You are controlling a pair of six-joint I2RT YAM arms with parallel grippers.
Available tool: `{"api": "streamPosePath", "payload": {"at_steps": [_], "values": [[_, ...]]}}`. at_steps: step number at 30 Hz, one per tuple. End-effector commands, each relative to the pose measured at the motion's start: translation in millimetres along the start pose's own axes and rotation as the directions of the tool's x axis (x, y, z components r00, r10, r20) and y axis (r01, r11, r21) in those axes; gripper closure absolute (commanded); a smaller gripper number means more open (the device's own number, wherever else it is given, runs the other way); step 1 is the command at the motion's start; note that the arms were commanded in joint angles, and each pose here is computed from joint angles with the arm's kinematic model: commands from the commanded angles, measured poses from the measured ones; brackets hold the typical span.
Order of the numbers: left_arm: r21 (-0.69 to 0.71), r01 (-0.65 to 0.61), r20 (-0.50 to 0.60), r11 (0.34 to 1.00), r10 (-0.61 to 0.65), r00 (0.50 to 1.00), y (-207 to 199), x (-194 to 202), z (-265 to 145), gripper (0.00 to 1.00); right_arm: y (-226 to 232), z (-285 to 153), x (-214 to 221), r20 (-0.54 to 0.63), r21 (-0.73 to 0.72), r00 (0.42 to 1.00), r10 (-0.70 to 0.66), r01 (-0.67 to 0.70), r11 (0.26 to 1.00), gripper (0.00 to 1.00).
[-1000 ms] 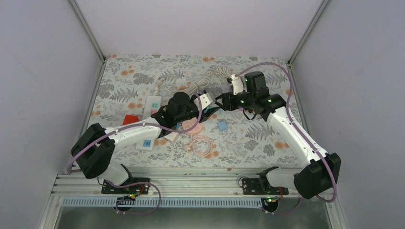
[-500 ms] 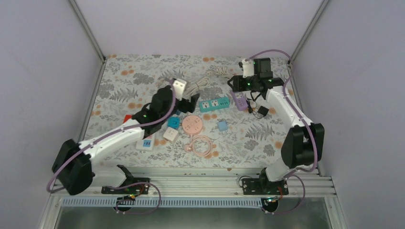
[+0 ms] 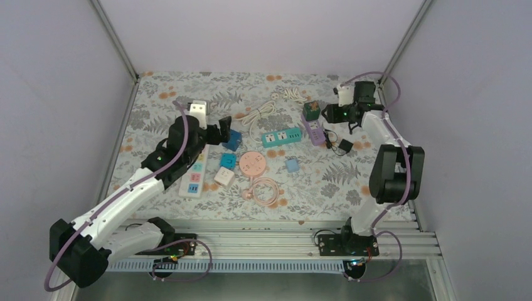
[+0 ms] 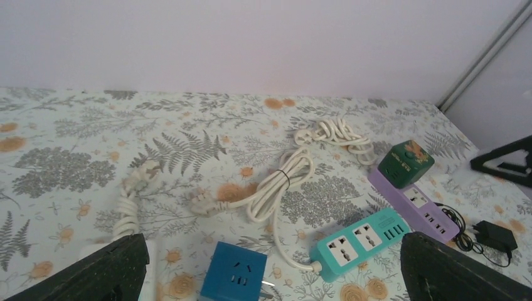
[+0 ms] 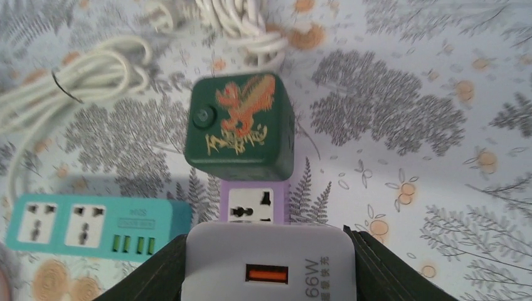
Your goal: Insert the plug
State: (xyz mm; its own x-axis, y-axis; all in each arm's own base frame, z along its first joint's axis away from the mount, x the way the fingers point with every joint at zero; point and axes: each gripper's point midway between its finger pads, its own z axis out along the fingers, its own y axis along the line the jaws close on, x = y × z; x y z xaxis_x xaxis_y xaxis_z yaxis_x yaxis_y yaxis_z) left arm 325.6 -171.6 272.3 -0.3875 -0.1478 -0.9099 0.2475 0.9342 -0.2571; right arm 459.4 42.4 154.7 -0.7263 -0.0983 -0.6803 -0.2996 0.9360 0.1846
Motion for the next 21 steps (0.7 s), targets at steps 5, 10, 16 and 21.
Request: {"api": "streamPosePath", "payload": {"at_steps": [5,10,16,21], "values": [[-0.028,0.004,0.035,1.000,-0.003,0.999,11,-19,-12,0.00,-5,28,-1,0.017,-0.021,0.992,-0.124,0.124,0.992,0.66],[-0.024,0.002,0.045,1.000,-0.001,0.999,11,-23,-11,0.00,-3,38,1,0.045,-0.032,0.990,-0.132,0.133,0.991,0.66],[-0.035,0.002,0.040,0.999,-0.001,0.999,14,-21,-6,0.00,2,48,8,0.028,-0.063,0.991,-0.133,0.134,0.989,0.66],[-0.041,0.000,0.033,0.999,0.002,0.999,15,-18,-3,0.00,3,53,17,0.008,-0.075,0.991,-0.136,0.136,0.988,0.66]]}}
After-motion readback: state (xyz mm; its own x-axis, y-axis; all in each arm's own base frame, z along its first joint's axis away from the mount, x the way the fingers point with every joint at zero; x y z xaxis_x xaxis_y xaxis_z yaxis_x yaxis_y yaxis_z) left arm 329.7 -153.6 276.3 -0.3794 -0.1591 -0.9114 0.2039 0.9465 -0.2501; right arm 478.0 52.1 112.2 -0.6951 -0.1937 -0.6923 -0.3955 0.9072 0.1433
